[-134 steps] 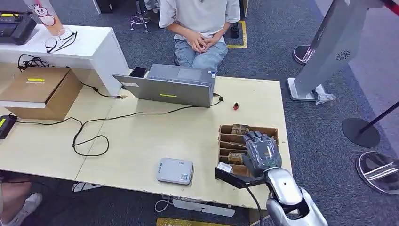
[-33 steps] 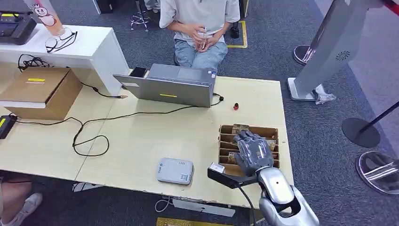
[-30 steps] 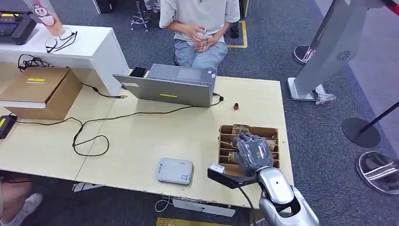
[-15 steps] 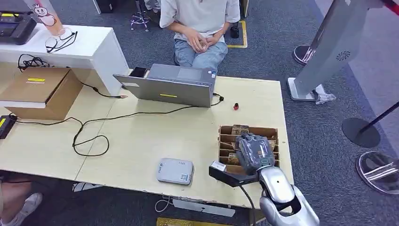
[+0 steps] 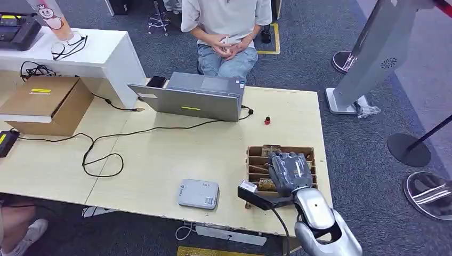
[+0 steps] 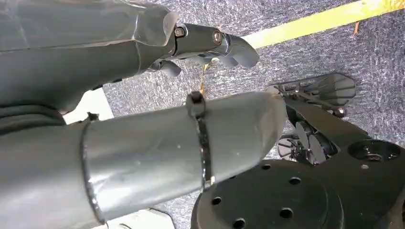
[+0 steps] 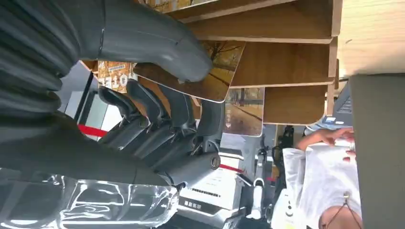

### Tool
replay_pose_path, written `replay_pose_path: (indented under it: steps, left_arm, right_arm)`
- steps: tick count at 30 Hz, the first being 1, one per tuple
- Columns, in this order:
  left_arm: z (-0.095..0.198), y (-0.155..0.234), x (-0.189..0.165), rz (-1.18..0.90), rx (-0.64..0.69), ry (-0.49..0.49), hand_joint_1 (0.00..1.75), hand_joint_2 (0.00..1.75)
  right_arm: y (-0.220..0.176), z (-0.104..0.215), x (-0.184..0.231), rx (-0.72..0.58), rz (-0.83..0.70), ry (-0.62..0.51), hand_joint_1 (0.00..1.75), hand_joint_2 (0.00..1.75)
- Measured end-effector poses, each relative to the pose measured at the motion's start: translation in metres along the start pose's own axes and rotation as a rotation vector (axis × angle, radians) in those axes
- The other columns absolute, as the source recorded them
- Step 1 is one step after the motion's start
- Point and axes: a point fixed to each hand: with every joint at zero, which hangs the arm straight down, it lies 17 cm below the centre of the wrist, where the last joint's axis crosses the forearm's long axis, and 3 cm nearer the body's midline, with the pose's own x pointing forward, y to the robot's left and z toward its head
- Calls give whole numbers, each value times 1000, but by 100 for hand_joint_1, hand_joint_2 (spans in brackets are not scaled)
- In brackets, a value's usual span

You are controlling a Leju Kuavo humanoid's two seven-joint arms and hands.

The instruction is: Pass the card to the sensor for recognition and then transmit it.

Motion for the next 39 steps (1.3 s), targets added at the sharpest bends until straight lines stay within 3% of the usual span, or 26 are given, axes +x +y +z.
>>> replay_pose_path:
  steps: [39]
  left_arm:
    - [-1, 1, 1, -7, 4, -4, 0, 0]
  right_arm:
    - [-61, 7, 20, -242, -37, -78, 175, 175]
